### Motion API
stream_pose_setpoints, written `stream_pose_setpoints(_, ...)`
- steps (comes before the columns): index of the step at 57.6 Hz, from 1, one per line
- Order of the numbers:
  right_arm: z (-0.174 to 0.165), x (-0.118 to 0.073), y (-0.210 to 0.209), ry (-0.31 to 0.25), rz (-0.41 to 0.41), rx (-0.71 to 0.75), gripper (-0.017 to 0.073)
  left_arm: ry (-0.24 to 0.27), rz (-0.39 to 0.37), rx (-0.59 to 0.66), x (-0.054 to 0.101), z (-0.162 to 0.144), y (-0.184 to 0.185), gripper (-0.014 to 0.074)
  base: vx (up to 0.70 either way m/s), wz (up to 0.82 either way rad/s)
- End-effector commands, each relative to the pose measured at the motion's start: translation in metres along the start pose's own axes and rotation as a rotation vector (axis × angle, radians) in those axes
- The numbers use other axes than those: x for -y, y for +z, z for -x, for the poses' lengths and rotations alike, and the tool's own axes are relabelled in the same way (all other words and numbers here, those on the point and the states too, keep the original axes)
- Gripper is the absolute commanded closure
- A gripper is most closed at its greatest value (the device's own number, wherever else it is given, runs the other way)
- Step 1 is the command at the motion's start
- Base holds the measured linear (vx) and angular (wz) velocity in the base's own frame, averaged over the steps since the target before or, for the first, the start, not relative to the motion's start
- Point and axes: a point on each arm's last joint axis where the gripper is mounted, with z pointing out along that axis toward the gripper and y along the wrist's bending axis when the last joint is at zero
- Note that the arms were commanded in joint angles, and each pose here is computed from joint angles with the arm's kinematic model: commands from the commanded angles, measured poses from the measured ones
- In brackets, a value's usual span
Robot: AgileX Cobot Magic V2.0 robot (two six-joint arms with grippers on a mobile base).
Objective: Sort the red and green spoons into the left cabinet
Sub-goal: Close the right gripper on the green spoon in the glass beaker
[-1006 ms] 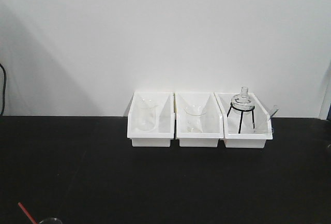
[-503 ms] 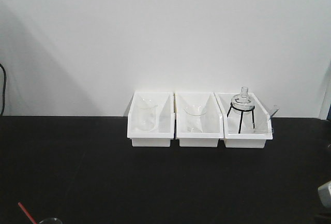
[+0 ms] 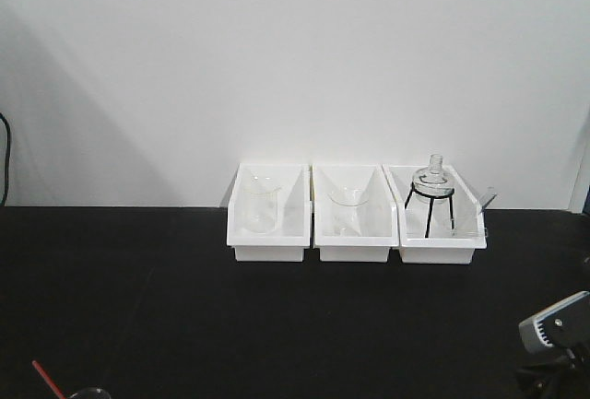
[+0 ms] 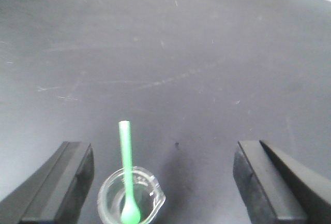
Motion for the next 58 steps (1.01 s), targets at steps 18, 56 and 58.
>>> stream_pose_setpoints(18, 0.009, 0.006, 0.020, 0.005, 0.051, 0.061, -0.0029, -0.009, -0.005, 0.101, 0.001, 0.017, -0.004, 0.0209, 0.00, 0.00)
stream_pose_setpoints(56, -0.007, 0.001, 0.051, -0.010, 0.234, -0.013, -0.0029, -0.009, -0.005, 0.101, 0.001, 0.017, -0.004, 0.0209, 0.00, 0.00)
stream_pose_setpoints(58, -0.008, 0.001, 0.053, -0.003, 0.238, -0.012, -0.0029, -0.009, -0.005, 0.101, 0.001, 0.017, -0.004, 0.0209, 0.00, 0.00)
